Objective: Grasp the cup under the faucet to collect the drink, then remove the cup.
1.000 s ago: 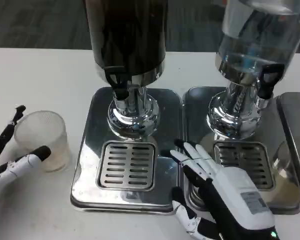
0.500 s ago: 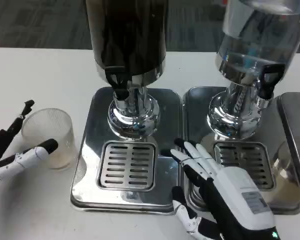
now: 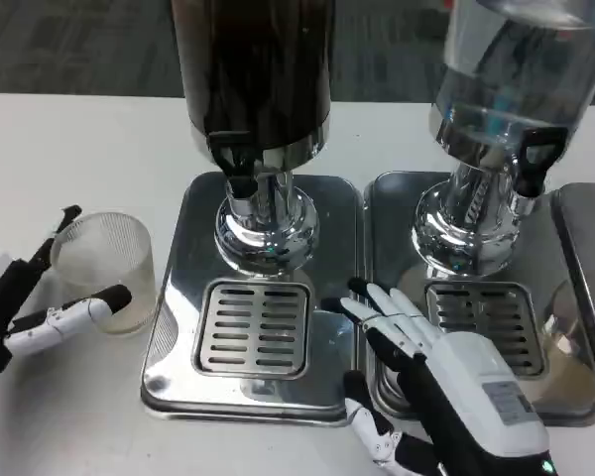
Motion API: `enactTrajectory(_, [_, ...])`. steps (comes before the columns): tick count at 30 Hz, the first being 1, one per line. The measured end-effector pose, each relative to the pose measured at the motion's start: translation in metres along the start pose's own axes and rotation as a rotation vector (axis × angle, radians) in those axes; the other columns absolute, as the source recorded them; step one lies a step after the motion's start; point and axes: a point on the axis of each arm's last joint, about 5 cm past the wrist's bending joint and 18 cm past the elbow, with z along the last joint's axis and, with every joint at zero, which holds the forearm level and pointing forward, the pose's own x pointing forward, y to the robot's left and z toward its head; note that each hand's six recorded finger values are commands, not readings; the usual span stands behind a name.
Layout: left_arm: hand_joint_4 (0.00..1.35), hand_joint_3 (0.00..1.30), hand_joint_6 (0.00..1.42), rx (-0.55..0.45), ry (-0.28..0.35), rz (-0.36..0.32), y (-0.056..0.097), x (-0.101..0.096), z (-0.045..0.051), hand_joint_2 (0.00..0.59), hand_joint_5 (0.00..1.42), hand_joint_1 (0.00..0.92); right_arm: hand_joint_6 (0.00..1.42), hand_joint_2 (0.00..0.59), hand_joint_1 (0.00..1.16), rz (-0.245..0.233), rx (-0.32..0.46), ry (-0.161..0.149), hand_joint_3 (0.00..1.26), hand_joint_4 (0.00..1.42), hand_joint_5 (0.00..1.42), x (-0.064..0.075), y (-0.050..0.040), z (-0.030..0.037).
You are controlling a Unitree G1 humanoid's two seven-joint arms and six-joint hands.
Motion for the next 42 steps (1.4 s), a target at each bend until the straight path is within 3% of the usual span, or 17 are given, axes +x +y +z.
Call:
enactTrajectory(6, [0.00, 0.00, 0.12, 0.032, 0.015, 0.014, -0.004, 0.001, -0.0003, 0.046, 0.18, 0.239, 0.16, 0.586, 0.55, 0.002, 0.003, 0.005, 0.18, 0.06, 0.05, -0.001, 0.0002, -0.0001])
enactTrajectory(11, [0.09, 0.00, 0.22, 0.047, 0.009, 0.079, -0.009, 0.002, 0.0010, 0.058, 0.28, 0.269, 0.16, 0.586, 0.56, 0.008, 0.007, 0.017, 0.18, 0.06, 0.05, -0.003, 0.0003, -0.0007])
enactTrajectory(20, [0.24, 0.15, 0.46, 0.028, -0.049, 0.182, -0.023, 0.004, 0.0061, 0.072, 0.46, 0.258, 0.16, 0.586, 0.57, -0.001, 0.017, 0.037, 0.18, 0.06, 0.05, -0.006, -0.0015, -0.0021])
enactTrajectory(26, [0.21, 0.16, 0.37, 0.038, -0.055, 0.182, -0.025, 0.006, 0.0071, 0.074, 0.42, 0.258, 0.16, 0.586, 0.55, -0.006, 0.015, 0.042, 0.20, 0.08, 0.06, -0.007, -0.0026, -0.0030])
enactTrajectory(35, [0.11, 0.01, 0.35, 0.058, -0.051, 0.165, -0.024, 0.011, 0.0091, 0.055, 0.36, 0.229, 0.16, 0.586, 0.55, -0.019, 0.027, 0.036, 0.20, 0.08, 0.06, -0.004, -0.0042, -0.0033])
enactTrajectory(42, [0.08, 0.00, 0.35, 0.076, -0.044, 0.151, -0.023, 0.013, 0.0091, 0.042, 0.34, 0.209, 0.16, 0.586, 0.55, -0.019, 0.027, 0.037, 0.21, 0.09, 0.06, -0.004, -0.0041, -0.0033])
